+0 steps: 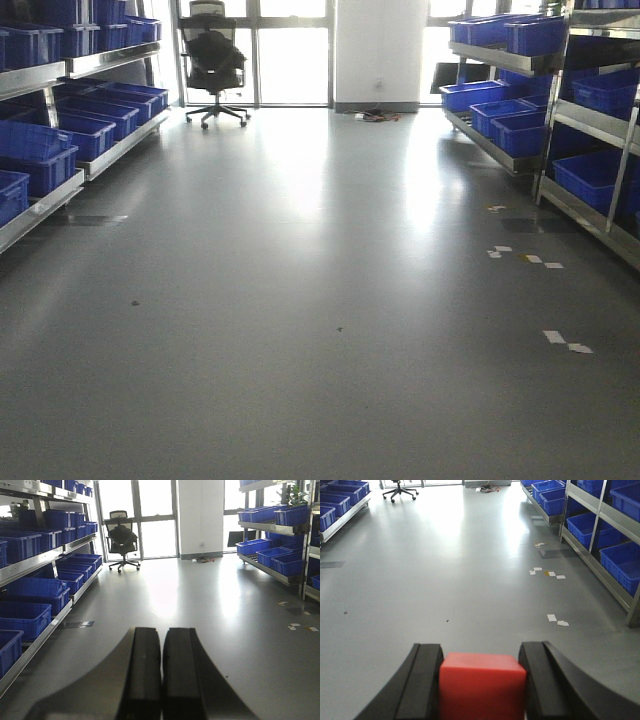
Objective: Pick red cube and place on left shelf
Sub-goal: 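Drive the base away from the table holding the red cube, then turn the base toward the shelf of blue bins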
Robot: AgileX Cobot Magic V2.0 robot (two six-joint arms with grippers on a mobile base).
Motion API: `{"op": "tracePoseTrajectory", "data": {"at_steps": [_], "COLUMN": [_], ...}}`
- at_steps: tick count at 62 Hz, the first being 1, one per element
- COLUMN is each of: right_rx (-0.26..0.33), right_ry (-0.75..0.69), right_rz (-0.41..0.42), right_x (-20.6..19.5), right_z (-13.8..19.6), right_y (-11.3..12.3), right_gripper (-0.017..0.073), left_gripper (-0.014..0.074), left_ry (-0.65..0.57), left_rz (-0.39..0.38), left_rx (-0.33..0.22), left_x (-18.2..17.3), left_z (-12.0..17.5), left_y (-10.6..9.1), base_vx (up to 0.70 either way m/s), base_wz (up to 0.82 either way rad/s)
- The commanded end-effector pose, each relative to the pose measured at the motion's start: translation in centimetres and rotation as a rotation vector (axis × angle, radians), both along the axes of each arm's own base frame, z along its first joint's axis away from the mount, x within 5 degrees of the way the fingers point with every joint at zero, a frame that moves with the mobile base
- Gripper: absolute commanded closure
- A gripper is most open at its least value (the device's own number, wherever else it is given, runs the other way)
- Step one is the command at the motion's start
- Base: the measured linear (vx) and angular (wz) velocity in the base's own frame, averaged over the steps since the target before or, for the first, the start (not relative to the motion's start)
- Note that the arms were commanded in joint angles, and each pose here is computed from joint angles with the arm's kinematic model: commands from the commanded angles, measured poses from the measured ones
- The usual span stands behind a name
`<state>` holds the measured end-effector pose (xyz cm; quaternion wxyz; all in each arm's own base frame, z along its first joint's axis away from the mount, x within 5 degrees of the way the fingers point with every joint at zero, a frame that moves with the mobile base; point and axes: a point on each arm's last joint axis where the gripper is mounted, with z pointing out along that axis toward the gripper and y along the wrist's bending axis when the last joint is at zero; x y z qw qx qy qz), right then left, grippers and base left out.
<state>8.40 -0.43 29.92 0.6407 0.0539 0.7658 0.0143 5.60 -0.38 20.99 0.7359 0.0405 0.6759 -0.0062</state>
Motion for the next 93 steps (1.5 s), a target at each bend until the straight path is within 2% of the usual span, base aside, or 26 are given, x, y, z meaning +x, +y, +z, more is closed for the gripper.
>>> {"op": "tracePoseTrajectory", "data": {"at_steps": [1,35,93], "right_rx": [-0.019,-0.019,-0.019], "right_ry": [-0.111,-0.111,-0.11], "right_rz": [0.003,0.003,0.003], "right_x": [0.07,0.07,0.07], "right_z": [1.72,1.72,1.71], "right_y": [0.01,0.01,0.01], "right_gripper": [0.0502,0.0502,0.0502], "left_gripper": [0.0488,0.0488,0.0488], "left_ry": [-0.053,-0.053,-0.053], "left_rz": [0.003,0.003,0.003], "left_rx": [-0.009,-0.009,-0.009], "left_x": [0.09,0.09,0.09], "left_z": [-0.04,-0.04,-0.04], "left_y": [0.04,0.04,0.04], "base_vx": [0.21,0.35,0.62], "base_wz": [-0.24,0.05,0.07]}}
